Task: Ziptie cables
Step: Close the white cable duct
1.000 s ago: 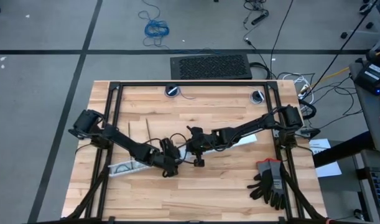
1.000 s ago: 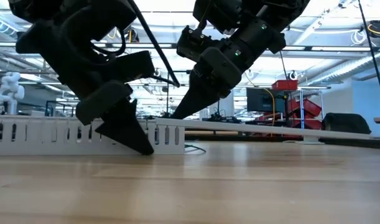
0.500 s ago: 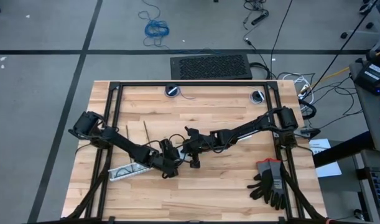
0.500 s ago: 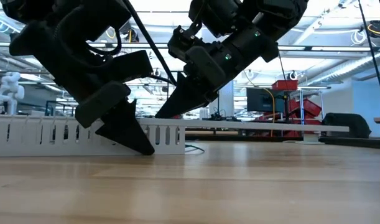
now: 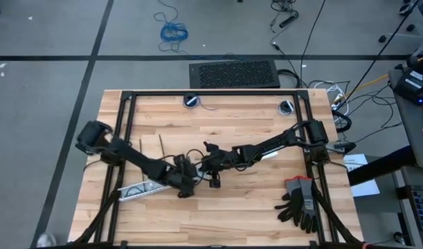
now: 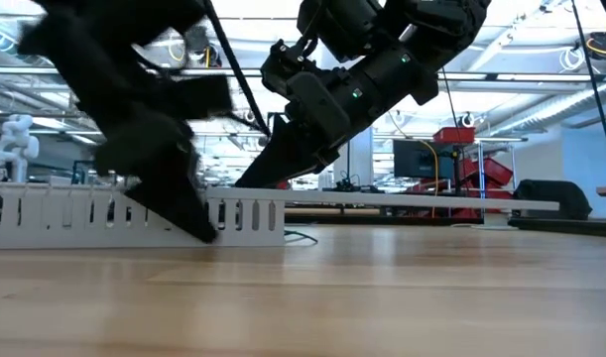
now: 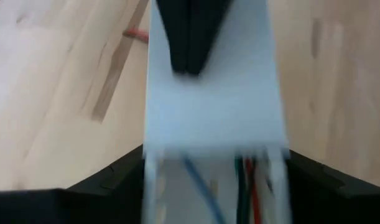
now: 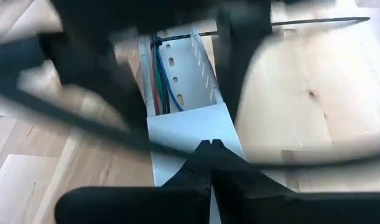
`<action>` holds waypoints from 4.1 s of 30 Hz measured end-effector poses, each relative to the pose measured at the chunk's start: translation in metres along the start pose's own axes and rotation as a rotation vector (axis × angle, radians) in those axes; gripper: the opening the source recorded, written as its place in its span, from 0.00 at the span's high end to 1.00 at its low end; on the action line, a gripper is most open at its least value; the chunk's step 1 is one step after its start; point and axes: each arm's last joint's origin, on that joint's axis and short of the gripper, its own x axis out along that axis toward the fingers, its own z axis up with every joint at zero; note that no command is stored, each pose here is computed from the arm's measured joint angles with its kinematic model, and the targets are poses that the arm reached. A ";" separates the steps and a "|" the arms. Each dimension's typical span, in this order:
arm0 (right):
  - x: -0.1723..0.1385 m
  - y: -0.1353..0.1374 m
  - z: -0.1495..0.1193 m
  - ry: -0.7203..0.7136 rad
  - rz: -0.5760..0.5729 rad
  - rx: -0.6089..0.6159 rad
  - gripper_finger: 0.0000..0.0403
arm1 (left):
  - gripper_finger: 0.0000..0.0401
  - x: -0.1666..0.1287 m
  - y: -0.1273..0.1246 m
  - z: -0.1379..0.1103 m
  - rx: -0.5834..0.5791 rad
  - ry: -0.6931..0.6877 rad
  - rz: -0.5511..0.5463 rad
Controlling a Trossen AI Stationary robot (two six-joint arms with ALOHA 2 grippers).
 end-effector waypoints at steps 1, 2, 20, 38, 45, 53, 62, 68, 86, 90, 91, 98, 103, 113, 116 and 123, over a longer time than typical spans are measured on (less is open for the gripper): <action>0.000 0.000 0.000 -0.001 0.000 0.000 1.00 | 0.32 -0.007 0.002 0.000 0.009 0.015 0.000; 0.000 0.000 0.000 -0.002 -0.001 -0.002 1.00 | 0.32 -0.016 0.003 0.000 0.006 0.023 -0.008; 0.000 0.000 0.002 0.001 0.002 -0.010 1.00 | 0.31 -0.015 -0.006 -0.046 -0.048 -0.073 0.039; 0.000 0.000 0.005 -0.005 -0.003 -0.002 1.00 | 0.41 0.010 -0.013 -0.053 -0.078 -0.222 0.141; 0.000 0.001 0.004 0.008 0.005 -0.002 1.00 | 0.39 -0.002 -0.013 -0.046 -0.057 -0.233 0.096; 0.000 0.002 0.003 0.013 0.013 -0.002 1.00 | 0.25 -0.016 -0.010 -0.036 -0.043 -0.232 0.037; 0.000 0.002 0.004 0.013 0.007 -0.002 1.00 | 0.20 -0.001 -0.008 -0.030 -0.087 -0.277 0.053; 0.000 0.002 0.004 0.012 0.005 -0.002 1.00 | 0.25 0.012 -0.009 -0.037 -0.150 -0.259 0.074; 0.005 0.008 0.003 -0.030 0.002 0.009 1.00 | 0.42 0.013 -0.014 -0.039 -0.152 -0.310 0.110; 0.022 0.005 0.006 -0.058 0.013 0.012 1.00 | 0.39 0.014 -0.013 -0.040 -0.154 -0.303 0.110; 0.025 0.005 0.007 -0.057 0.014 0.012 1.00 | 0.39 0.014 -0.013 -0.040 -0.154 -0.303 0.110; 0.009 0.014 0.022 -0.082 0.000 -0.029 1.00 | 0.37 0.014 -0.014 -0.040 -0.146 -0.299 0.093; -0.024 0.021 0.037 -0.065 0.025 -0.078 1.00 | 0.37 0.014 -0.014 -0.039 -0.134 -0.298 0.098; -0.056 0.009 0.029 0.179 -0.143 -0.072 1.00 | 0.37 0.024 -0.013 -0.036 -0.088 -0.292 0.056; -0.055 0.004 0.023 0.234 -0.162 -0.039 1.00 | 0.37 0.034 -0.013 -0.036 -0.094 -0.299 0.020; -0.041 0.011 0.018 0.201 -0.128 -0.016 1.00 | 0.37 0.051 -0.011 -0.031 -0.134 -0.339 -0.026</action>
